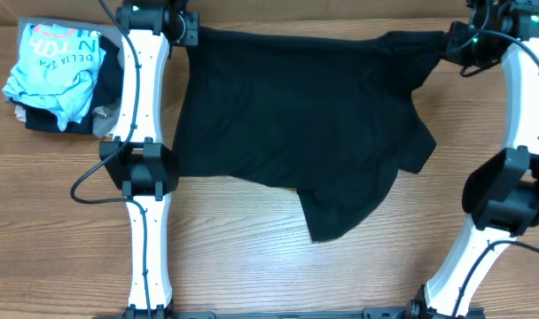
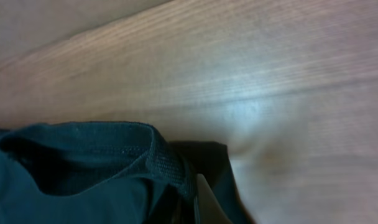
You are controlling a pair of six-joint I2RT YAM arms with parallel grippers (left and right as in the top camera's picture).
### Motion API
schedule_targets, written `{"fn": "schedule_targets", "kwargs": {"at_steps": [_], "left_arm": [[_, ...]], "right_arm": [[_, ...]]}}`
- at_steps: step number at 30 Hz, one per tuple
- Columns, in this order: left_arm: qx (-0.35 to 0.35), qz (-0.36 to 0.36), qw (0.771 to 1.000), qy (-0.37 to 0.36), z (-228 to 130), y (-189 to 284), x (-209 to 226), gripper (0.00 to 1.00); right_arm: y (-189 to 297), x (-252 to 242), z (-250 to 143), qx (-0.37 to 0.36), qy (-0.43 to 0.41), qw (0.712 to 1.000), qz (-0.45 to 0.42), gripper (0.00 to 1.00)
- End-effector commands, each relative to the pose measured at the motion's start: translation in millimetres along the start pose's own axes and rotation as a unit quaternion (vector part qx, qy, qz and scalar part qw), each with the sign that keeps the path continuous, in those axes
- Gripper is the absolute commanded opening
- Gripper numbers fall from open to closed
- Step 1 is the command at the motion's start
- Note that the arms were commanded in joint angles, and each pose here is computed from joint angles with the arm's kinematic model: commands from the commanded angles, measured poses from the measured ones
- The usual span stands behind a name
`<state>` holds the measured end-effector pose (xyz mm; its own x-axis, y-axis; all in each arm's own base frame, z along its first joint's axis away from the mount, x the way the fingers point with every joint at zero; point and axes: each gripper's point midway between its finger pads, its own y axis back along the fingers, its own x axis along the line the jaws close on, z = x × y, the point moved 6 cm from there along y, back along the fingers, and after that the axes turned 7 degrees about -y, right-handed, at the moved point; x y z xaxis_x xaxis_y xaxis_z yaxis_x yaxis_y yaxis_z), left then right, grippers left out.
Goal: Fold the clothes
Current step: 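Lay the stretched shirt flat on the table and release both grippers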
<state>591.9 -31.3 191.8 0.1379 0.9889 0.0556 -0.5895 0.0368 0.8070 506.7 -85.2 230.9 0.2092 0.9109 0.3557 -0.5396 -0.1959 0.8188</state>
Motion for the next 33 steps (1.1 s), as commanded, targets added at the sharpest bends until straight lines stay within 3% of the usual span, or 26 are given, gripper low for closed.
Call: {"fn": "schedule_targets", "kwargs": {"at_steps": [1,6,9,15,24,25,26,30,31,33], "left_arm": [[-0.029,0.024,0.999,-0.001,12.0,9.9,12.4,0.04],[-0.011,0.022,1.000,-0.005,5.7,12.5,11.6,0.04],[0.052,0.015,0.999,-0.007,-17.6,13.2,9.5,0.04],[0.142,0.005,0.990,-0.016,-50.5,19.2,7.1,0.04],[0.180,0.000,0.984,-0.017,-66.0,14.7,5.5,0.05],[0.183,0.000,0.983,-0.017,-67.3,13.8,5.3,0.10],[0.186,-0.001,0.982,-0.017,-68.4,13.5,5.2,0.22],[0.201,-0.003,0.979,-0.017,-74.3,13.2,4.5,0.72],[0.202,-0.003,0.979,-0.017,-74.8,13.6,4.4,0.86],[0.204,-0.004,0.979,-0.021,-75.1,14.1,4.4,1.00]], "right_arm": [[9.9,12.0,9.4,-0.028,0.000,1.000,0.011,0.04],[14.0,13.7,-10.2,0.021,-0.035,0.999,0.004,0.04],[18.3,8.0,-43.4,0.108,-0.063,0.992,-0.019,0.04],[27.9,-6.2,-77.3,0.193,-0.090,0.974,-0.083,0.04],[0.1,-22.1,-104.4,0.237,-0.101,0.961,-0.098,0.04],[-3.9,-23.4,-107.5,0.241,-0.101,0.960,-0.099,0.04],[-7.5,-25.5,-111.2,0.246,-0.103,0.959,-0.100,0.05],[-15.9,-30.5,-123.1,0.263,-0.107,0.953,-0.103,0.31],[-16.3,-30.9,-124.5,0.266,-0.108,0.952,-0.104,0.33],[-16.1,-30.7,-124.0,0.265,-0.107,0.953,-0.103,0.36]]}}
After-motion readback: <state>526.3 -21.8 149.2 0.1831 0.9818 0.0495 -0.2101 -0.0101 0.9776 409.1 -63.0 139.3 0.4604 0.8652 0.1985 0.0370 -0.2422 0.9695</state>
